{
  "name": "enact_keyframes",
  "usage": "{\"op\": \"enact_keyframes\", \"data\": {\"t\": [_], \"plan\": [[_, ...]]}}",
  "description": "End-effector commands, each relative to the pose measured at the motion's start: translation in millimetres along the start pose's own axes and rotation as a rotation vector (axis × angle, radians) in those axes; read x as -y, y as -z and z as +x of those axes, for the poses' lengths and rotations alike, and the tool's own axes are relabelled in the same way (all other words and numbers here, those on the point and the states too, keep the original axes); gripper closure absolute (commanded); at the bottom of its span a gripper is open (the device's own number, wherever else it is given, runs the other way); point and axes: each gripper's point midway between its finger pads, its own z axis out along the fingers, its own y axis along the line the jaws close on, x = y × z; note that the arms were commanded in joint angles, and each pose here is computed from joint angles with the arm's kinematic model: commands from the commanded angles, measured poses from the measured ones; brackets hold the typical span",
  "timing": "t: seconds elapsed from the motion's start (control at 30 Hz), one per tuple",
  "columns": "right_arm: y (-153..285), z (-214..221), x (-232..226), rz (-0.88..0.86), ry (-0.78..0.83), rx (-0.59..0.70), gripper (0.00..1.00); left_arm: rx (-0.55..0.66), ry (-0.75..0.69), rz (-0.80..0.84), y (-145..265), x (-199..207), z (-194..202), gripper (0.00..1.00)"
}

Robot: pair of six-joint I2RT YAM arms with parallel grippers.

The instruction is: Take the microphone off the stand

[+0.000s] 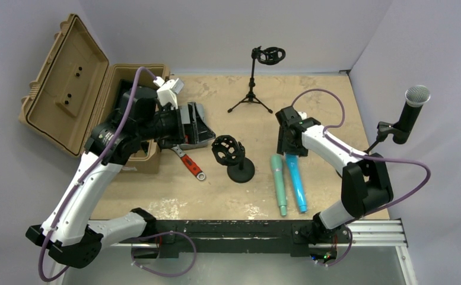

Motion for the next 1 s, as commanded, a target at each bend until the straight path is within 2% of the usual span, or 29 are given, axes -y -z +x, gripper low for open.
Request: {"op": "enact_keyframes", "data": {"t": [0.0,0.1,0.2,0.43,0.5,0.77,0.97], "plan": [[29.9,-29.7,2.2,-0.020,0.000,0.078,0.38,0.030,-0.031,0.041,0.6,10.2,-10.1,0.02],[35.8,-30.5,-1.7,-0.053,0.002,0.074,0.37,0.033,-0.029,0.041,1.3,10.6,-10.6,0.02],[48.1,-43.9,-23.4,-0.189,0.002,0.125,0.36,0.037,-0.028,0.040,1.9,10.9,-11.4,0.02],[113.7,-124.4,-96.0,-0.825,-0.124,0.352,0.35,0.033,-0.023,0.040,6.7,14.0,-12.2,0.02],[115.9,-147.7,-110.4,-0.935,-0.166,0.359,0.35,0.027,-0.023,0.031,10.3,13.5,-10.2,0.01],[88.4,-212.9,-151.5,-1.239,-0.251,0.331,0.36,0.017,-0.086,0.000,26.4,9.6,-4.6,0.00],[61.4,-236.7,-177.3,-1.410,-0.326,0.232,0.37,0.019,-0.149,-0.063,31.7,-0.2,-8.6,0.00]]}}
